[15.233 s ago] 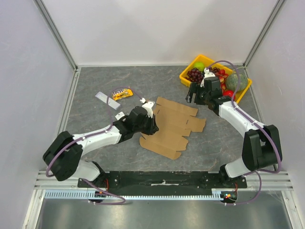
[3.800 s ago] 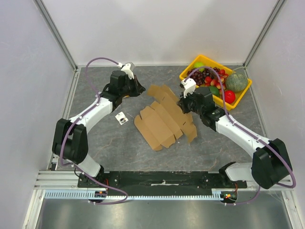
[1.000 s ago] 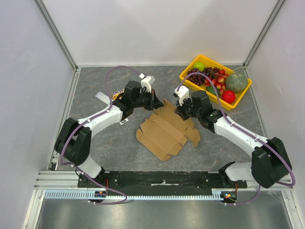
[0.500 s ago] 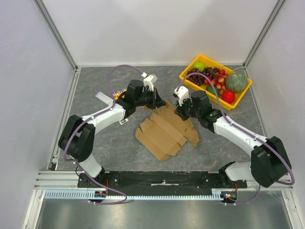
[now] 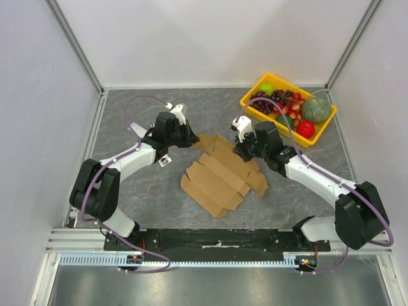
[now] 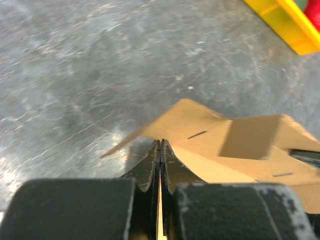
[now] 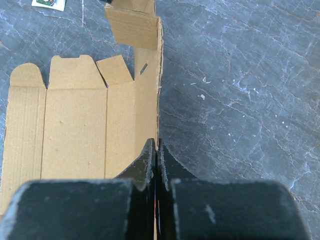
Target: Fold the paper box
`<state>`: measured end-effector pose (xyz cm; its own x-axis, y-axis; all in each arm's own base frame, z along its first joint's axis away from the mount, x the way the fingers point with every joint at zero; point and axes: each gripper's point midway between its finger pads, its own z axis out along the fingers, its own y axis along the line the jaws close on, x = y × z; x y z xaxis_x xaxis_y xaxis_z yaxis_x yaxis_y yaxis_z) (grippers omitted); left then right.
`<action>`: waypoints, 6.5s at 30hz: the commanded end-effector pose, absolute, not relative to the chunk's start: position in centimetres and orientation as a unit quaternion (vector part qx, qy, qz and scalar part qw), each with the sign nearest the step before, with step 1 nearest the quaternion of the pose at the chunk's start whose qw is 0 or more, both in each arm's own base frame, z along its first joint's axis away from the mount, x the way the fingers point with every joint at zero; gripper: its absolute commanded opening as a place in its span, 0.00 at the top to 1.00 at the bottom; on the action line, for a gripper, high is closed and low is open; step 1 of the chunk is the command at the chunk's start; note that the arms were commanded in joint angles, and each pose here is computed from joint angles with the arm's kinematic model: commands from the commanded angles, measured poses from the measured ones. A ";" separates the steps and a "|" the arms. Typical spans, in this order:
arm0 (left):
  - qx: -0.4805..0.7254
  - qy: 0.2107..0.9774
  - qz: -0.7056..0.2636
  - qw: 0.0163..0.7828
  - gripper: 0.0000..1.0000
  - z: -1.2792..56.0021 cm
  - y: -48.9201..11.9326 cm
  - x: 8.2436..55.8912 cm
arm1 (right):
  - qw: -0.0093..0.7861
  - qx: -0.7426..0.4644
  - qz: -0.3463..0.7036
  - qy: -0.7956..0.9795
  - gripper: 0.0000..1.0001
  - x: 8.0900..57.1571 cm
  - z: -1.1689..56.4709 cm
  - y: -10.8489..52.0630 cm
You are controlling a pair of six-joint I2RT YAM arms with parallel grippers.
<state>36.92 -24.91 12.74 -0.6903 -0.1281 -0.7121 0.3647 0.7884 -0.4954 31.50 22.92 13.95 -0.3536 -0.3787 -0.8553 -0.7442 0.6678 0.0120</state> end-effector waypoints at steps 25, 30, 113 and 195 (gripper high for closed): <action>0.020 0.908 -0.270 0.321 0.98 4.8 -23.9 35.0 | 0.438 -0.357 0.209 0.798 0.99 31.8 13.5 23.6; 0.035 0.908 -0.278 0.313 0.98 4.6 -24.5 33.6 | 0.440 -0.354 0.203 0.800 0.99 32.0 13.5 23.4; -0.045 0.844 -0.279 0.455 0.49 17.3 -19.1 44.7 | 0.547 -0.518 0.063 0.655 1.00 30.1 15.8 21.9; 0.213 0.693 -0.580 0.371 0.66 8.9 -25.9 25.2 | 0.497 -0.650 -0.039 0.573 1.00 28.2 10.6 23.3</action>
